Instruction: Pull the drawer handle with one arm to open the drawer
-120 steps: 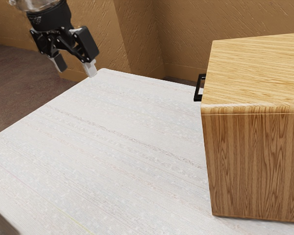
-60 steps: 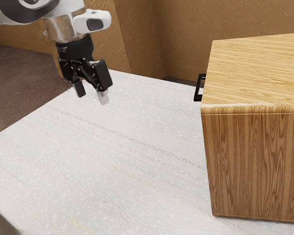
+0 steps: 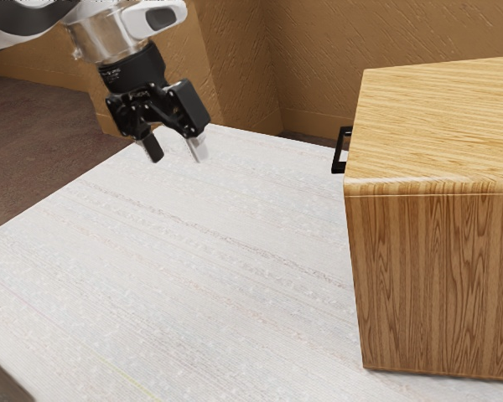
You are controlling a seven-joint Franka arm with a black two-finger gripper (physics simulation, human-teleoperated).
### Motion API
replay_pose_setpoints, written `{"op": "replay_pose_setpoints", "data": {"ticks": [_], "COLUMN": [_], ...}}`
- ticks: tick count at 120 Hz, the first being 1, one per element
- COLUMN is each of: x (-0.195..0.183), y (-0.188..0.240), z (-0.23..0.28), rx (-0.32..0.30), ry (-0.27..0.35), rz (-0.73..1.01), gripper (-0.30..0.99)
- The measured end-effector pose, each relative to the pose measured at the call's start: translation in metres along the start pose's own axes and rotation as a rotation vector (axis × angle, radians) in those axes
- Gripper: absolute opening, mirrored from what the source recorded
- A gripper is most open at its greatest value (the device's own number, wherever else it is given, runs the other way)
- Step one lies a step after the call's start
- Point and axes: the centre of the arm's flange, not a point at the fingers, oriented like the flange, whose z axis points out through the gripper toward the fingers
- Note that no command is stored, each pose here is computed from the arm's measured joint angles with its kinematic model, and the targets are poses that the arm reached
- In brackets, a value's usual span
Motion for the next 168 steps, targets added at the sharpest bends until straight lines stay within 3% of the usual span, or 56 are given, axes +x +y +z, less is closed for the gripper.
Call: {"op": "replay_pose_setpoints", "data": {"ticks": [16,36,59,76,91,123,168], "x": [0.050,0.055,0.072,0.084,0.099,0.121,0.150], "y": [0.008,-0.019,0.012,-0.002,0.011,0.026,0.028], "z": [0.046,0.044,0.046,0.047,0.057,0.077,0.119], "rx": [-0.052,-0.087,-0.115,-0.182,-0.225,-0.348,-0.465], "ry": [-0.052,-0.059,0.014,0.048,0.092,0.119,0.114], "rz": [-0.038,-0.149,-0.127,-0.165,-0.152,-0.154,-0.175], "gripper": [0.69,0.69,0.69,0.69,0.64,0.44,0.39]}}
